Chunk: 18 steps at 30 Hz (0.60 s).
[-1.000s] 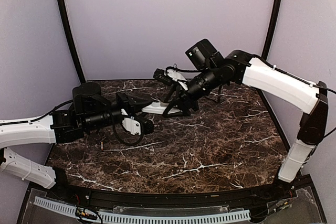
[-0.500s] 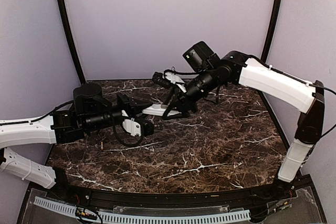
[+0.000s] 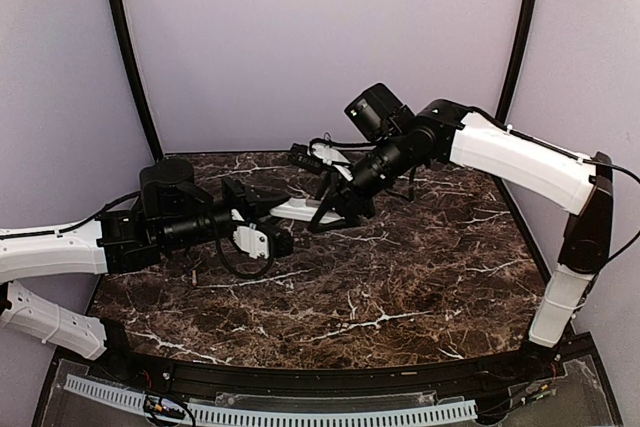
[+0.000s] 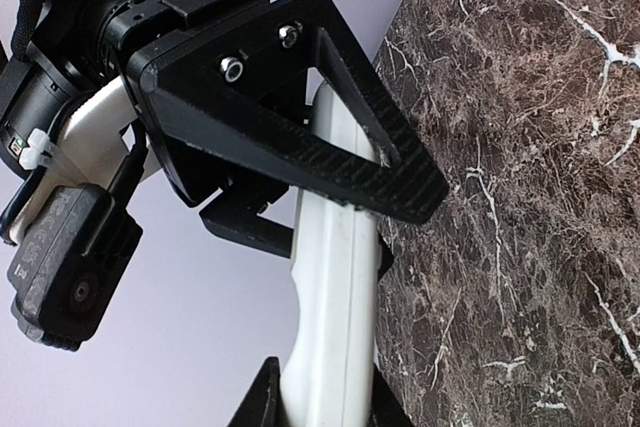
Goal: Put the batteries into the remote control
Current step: Pass from the left arm to the right, then place the remote control at the center of the board.
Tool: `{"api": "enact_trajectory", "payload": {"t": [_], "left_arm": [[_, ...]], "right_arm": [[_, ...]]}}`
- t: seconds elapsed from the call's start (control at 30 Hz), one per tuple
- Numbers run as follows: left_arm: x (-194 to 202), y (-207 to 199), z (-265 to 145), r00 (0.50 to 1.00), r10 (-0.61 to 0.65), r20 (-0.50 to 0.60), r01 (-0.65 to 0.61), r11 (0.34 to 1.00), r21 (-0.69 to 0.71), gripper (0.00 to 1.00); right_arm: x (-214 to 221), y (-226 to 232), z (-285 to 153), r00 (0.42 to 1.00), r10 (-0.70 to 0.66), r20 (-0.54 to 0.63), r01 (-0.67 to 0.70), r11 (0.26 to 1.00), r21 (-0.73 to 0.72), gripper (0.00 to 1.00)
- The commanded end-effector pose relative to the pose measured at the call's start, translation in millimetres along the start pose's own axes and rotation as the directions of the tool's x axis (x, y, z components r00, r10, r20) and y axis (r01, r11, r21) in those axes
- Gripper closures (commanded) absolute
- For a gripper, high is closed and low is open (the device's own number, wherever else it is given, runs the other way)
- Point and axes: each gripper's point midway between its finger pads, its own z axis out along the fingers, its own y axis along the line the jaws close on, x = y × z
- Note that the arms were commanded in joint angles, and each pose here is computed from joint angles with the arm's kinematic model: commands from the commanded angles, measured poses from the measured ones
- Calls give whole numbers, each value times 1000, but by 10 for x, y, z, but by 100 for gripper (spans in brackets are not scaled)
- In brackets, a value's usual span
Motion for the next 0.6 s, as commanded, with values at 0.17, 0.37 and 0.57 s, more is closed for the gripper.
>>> {"api": "enact_trajectory", "payload": {"t": [0.17, 0.37, 0.57], "left_arm": [[93, -95, -62, 965, -247, -86, 254, 964, 82, 20], [25, -272, -249, 864, -493, -104, 504, 838, 211, 1], [18, -225, -492, 724, -685, -80, 683, 696, 221, 1]], "right_arm": [[-38, -73, -91, 998, -49, 28, 45, 993, 106, 88], [219, -254, -80, 994, -112, 5, 107, 963, 248, 91], [780, -236, 229, 973, -229, -40, 232, 946, 227, 89]]}}
